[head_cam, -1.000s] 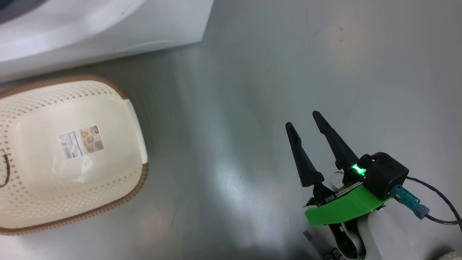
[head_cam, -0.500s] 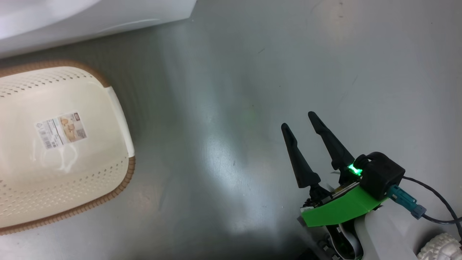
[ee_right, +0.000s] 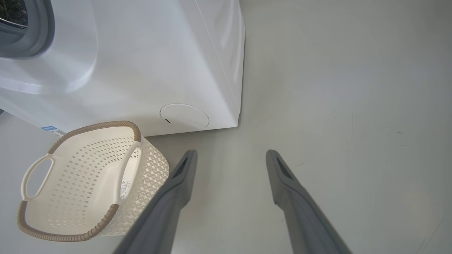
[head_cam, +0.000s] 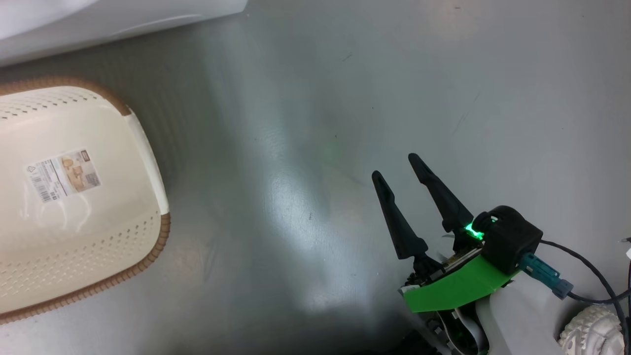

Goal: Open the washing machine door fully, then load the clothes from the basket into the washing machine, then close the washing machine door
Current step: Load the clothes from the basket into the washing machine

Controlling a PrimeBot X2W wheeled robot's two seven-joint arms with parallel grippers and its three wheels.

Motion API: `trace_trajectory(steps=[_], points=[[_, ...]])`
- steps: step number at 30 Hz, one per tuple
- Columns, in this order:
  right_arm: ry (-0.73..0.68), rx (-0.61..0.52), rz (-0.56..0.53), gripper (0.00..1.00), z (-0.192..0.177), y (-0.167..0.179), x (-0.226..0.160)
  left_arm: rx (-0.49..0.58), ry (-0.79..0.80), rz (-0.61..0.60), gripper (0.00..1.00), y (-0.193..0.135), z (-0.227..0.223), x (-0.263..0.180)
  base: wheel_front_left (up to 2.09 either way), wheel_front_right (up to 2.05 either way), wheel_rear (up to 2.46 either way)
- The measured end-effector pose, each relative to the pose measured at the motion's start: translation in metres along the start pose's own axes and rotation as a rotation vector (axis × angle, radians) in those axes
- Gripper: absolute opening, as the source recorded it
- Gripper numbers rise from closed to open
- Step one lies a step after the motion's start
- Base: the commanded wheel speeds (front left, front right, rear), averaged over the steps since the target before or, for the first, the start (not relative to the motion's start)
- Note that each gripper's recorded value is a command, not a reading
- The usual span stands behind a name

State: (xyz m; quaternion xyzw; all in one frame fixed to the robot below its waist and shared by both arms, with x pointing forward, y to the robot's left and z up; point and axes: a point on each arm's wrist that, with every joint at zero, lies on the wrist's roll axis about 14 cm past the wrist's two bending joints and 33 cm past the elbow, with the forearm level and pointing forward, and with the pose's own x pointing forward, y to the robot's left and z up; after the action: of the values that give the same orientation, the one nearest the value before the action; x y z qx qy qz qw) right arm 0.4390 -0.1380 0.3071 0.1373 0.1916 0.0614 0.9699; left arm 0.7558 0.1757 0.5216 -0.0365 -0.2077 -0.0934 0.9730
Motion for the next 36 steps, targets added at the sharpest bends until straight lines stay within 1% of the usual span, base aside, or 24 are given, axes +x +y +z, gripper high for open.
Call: trace_trajectory(steps=[2,6,16,18,19,20,21,22,29,36], points=[[-0.004,0.001,0.003,1.0,0.001,0.0,0.002,-0.008,-0.006,0.008,0.0,-0.001,-0.002,-0.005,0.0,0.0,0.0],[-0.007,0.003,0.005,1.0,0.002,0.001,0.001,-0.032,0.05,0.022,0.0,-0.004,-0.022,-0.017,0.0,0.0,0.0],[-0.008,0.004,0.012,1.0,0.004,0.004,0.0,-0.084,0.317,0.082,0.0,0.003,-0.095,-0.051,0.0,0.0,0.0],[-0.01,0.004,0.015,1.0,0.005,0.006,0.0,-0.085,0.345,0.077,0.0,0.001,-0.1,-0.053,0.0,0.0,0.0],[-0.01,0.005,0.016,1.0,0.005,0.006,0.0,-0.086,0.348,0.073,0.03,-0.001,-0.1,-0.051,0.0,0.0,0.0],[-0.011,0.006,0.016,1.0,0.006,0.006,-0.001,-0.091,0.346,0.068,0.3,-0.002,-0.098,-0.048,0.0,0.0,0.0],[-0.012,0.009,0.016,1.0,0.006,0.006,-0.001,-0.095,0.341,0.063,0.61,-0.004,-0.096,-0.045,0.0,0.0,0.0],[-0.014,0.011,0.016,1.0,0.007,0.007,-0.001,-0.102,0.339,0.064,1.0,-0.005,-0.094,-0.042,0.0,0.0,0.0],[-0.021,0.013,0.015,1.0,0.01,0.007,-0.003,-0.098,0.364,0.048,1.0,-0.01,-0.094,-0.04,0.0,0.0,0.0],[-0.036,0.012,0.019,1.0,0.017,0.009,-0.004,-0.093,0.352,0.041,1.0,-0.011,-0.082,-0.036,0.0,0.0,0.0]])
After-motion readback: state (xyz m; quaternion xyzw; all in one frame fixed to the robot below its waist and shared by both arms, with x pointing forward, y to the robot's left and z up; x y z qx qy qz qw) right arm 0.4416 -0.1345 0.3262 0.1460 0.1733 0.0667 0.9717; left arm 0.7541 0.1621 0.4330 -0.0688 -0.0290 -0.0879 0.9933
